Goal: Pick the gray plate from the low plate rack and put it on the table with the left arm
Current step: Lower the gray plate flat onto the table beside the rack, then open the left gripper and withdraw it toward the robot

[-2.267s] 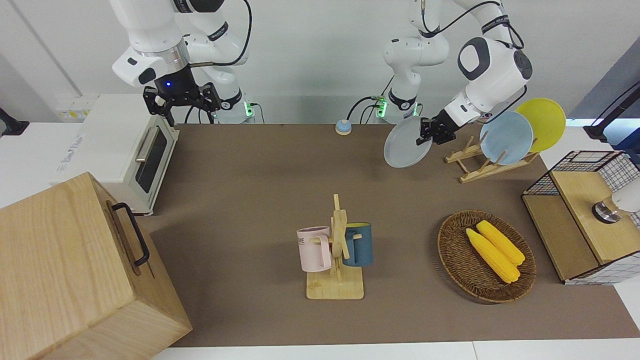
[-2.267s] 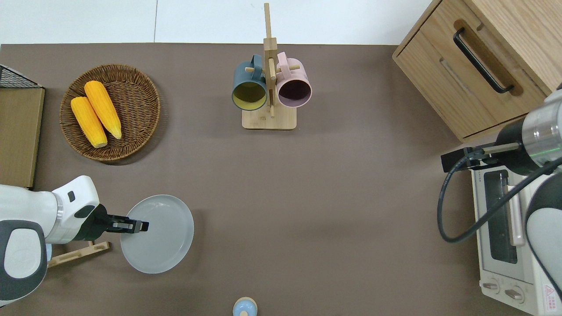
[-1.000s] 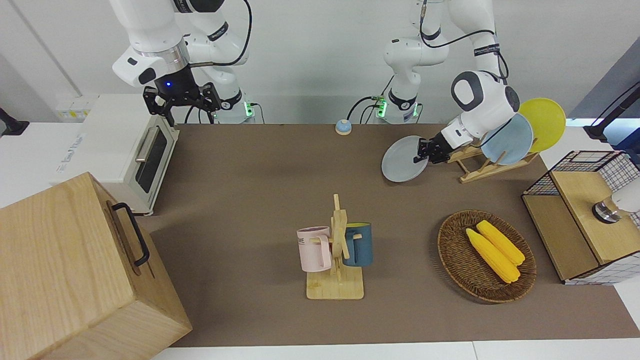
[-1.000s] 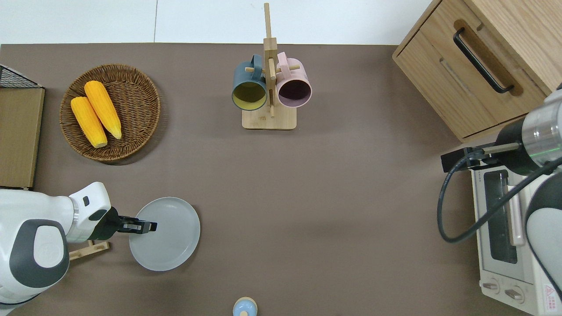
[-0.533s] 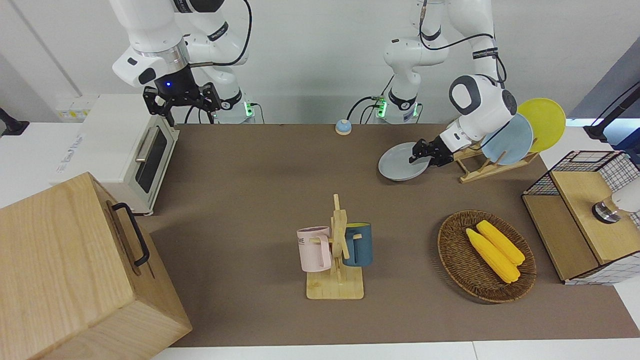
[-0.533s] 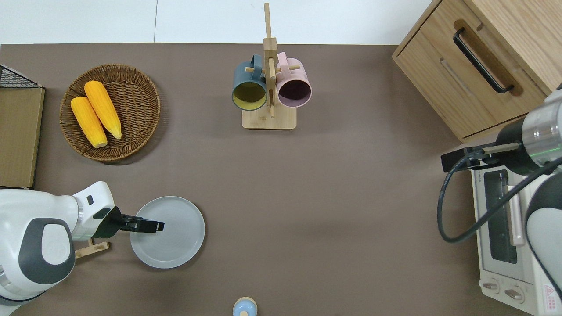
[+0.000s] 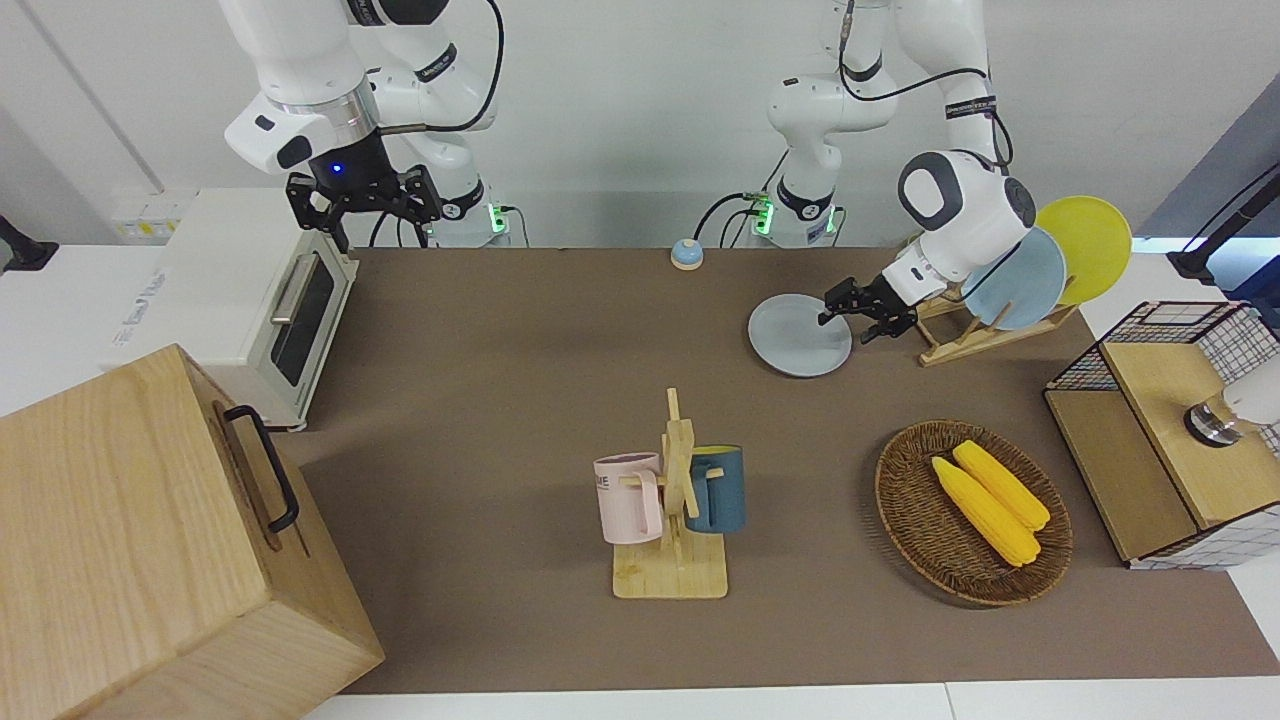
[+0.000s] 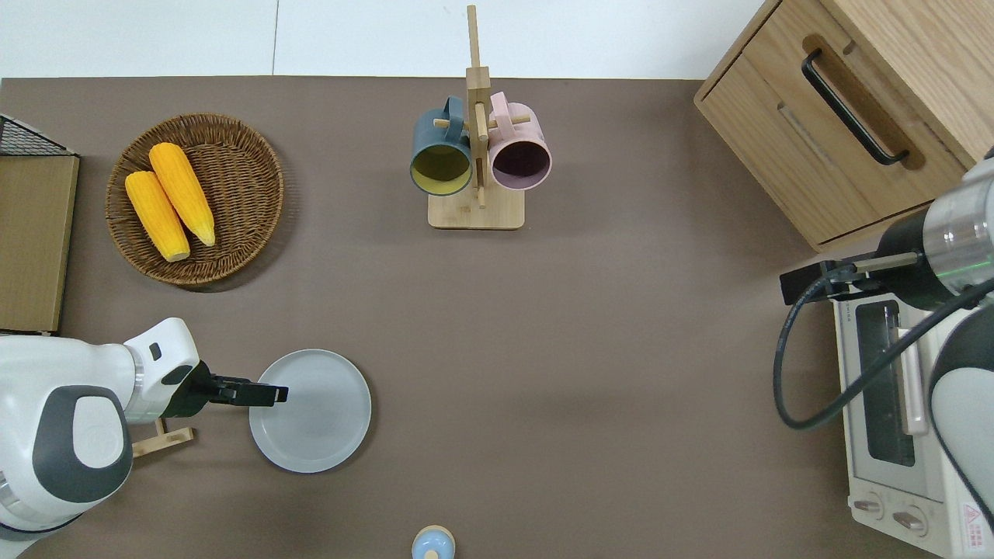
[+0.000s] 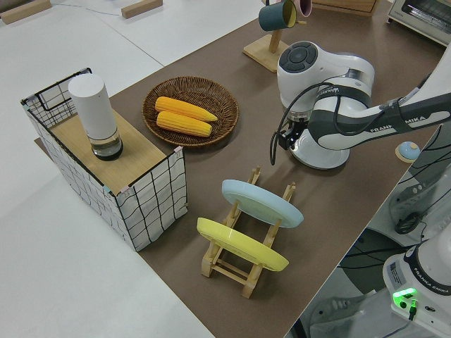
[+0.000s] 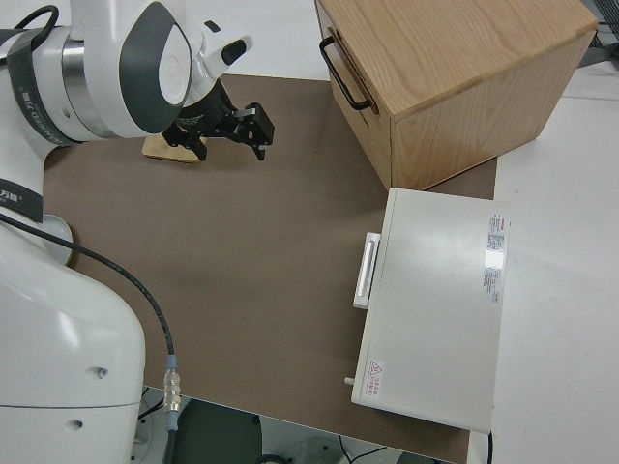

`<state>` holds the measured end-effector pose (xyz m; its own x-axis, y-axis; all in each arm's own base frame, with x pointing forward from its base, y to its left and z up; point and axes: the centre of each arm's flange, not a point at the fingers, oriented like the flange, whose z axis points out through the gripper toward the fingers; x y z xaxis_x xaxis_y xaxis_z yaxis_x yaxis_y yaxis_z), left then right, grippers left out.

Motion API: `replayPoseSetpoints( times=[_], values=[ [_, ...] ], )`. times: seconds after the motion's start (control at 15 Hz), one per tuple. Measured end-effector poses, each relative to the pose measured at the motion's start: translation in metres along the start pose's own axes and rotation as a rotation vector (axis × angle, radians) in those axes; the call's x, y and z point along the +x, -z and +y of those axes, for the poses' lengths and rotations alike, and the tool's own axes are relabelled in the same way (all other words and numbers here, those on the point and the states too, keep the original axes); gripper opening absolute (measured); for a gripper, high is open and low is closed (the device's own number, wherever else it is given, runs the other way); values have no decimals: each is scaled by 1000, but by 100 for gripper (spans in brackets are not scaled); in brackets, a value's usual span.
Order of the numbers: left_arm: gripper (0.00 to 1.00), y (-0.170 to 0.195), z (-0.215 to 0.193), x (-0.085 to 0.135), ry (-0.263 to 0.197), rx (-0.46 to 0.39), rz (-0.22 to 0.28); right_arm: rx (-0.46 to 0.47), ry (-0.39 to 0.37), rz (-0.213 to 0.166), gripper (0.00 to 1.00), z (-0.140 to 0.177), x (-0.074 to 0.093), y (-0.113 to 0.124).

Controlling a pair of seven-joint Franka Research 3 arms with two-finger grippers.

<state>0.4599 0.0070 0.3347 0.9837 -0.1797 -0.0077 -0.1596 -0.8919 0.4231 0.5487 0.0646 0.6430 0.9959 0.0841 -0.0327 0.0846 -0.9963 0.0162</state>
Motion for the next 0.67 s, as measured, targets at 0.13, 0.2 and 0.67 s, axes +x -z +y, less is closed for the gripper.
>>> replayPoseSetpoints(
  times=[0.13,0.2,0.67],
  values=[
    [100,3,1,1,-1,2,7,0,0,0,99,0,0,0],
    [100,6,2,2,2,4,15,0,0,0,99,0,0,0],
    [100,60,29,-4,65,98,66,0,0,0,99,0,0,0]
  ],
)
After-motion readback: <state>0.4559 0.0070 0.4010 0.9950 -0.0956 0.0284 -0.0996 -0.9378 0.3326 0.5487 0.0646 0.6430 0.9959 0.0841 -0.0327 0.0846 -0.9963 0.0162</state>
